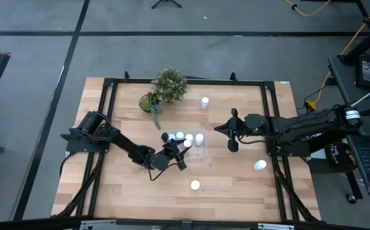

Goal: Pick and place pill bottles into a basket
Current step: Put the pill bottle into the bin

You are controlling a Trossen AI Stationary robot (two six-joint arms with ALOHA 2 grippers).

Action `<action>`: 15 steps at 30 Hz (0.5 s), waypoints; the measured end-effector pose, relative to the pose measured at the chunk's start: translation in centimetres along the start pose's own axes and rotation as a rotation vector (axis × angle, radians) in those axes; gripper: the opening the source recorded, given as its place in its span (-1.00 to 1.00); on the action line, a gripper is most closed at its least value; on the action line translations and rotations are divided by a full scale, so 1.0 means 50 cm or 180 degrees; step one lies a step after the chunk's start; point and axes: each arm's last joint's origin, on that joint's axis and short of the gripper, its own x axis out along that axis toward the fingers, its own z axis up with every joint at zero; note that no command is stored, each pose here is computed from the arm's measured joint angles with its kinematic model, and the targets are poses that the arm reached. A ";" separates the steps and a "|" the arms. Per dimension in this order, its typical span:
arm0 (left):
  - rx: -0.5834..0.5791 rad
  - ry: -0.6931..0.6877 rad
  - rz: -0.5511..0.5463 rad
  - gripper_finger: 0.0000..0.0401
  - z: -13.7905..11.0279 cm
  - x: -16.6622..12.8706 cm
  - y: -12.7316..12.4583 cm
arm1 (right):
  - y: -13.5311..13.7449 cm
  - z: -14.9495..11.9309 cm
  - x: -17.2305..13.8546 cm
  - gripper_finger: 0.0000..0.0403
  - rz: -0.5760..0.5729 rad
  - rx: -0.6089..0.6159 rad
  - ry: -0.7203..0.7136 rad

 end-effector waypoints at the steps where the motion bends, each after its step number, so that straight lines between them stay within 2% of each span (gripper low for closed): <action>1: -0.0001 0.0006 -0.0026 -0.23 0.000 0.000 0.000 | 0.000 0.000 0.000 -0.94 0.0000 0.0000 0.0000; 10: 0.0048 0.0020 -0.0145 -0.23 0.002 0.004 0.000 | 0.000 0.000 0.000 -0.94 0.0000 -0.0001 0.0000; 15: 0.0101 -0.0054 -0.0372 -0.23 0.009 0.004 -0.006 | 0.000 0.000 0.000 -0.94 0.0000 -0.0002 -0.0001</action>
